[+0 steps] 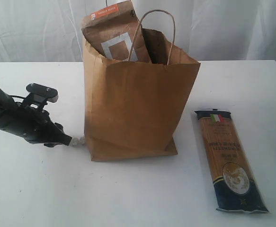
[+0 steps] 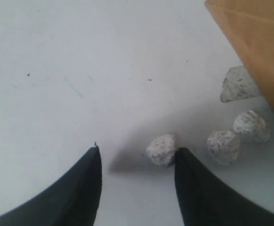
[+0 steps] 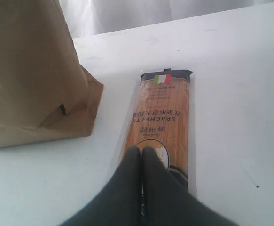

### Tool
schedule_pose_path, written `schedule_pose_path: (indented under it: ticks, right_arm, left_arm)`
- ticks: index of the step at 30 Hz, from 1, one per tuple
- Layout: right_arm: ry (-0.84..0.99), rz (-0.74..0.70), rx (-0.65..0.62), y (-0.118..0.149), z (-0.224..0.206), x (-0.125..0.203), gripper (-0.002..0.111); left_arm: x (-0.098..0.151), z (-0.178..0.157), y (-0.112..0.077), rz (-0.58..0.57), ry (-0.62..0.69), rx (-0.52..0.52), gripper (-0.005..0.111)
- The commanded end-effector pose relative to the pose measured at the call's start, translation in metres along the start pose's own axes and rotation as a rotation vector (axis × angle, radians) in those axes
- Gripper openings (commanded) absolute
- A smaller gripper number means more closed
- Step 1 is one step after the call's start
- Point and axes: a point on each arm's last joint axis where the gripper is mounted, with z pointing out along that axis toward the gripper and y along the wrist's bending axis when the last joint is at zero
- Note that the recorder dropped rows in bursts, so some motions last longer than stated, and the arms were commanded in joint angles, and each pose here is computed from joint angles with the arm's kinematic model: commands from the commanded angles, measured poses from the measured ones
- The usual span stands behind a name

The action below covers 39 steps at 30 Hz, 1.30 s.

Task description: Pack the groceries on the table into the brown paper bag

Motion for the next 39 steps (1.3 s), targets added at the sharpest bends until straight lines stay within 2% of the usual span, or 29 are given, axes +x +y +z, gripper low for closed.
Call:
schedule_pose_path:
  ticks: [1, 5, 7, 12, 17, 24, 36, 38, 39]
  right_arm:
    - [-0.016, 0.004, 0.0, 0.0, 0.0, -0.001, 0.0]
    - [-0.016, 0.004, 0.0, 0.0, 0.0, -0.001, 0.0]
    - [-0.016, 0.004, 0.0, 0.0, 0.0, -0.001, 0.0]
    - [-0.016, 0.004, 0.0, 0.0, 0.0, -0.001, 0.0]
    - [-0.016, 0.004, 0.0, 0.0, 0.0, -0.001, 0.0]
    - [-0.016, -0.004, 0.0, 0.0, 0.0, -0.001, 0.0]
    - [-0.016, -0.004, 0.0, 0.0, 0.0, -0.001, 0.0]
    - [-0.016, -0.004, 0.0, 0.0, 0.0, -0.001, 0.0]
    - [-0.016, -0.004, 0.0, 0.0, 0.0, -0.001, 0.0]
  left_arm:
    - [0.001, 0.001, -0.003, -0.007, 0.01, 0.017, 0.052]
    - [0.001, 0.001, -0.003, -0.004, 0.014, 0.023, 0.052]
    - [0.002, 0.001, -0.004, 0.004, 0.021, 0.032, 0.047]
    - [0.005, 0.001, -0.007, 0.07, 0.056, 0.06, 0.022]
    - [0.005, 0.001, -0.006, 0.074, 0.055, 0.059, 0.01]
    - [0.003, -0.003, -0.007, 0.09, 0.048, 0.062, 0.009]
    - [-0.014, -0.044, -0.012, 0.161, -0.045, 0.056, 0.01]
    - [-0.014, -0.044, -0.011, 0.181, -0.038, 0.053, 0.018]
    - [-0.013, -0.042, -0.011, 0.185, -0.031, 0.054, 0.027]
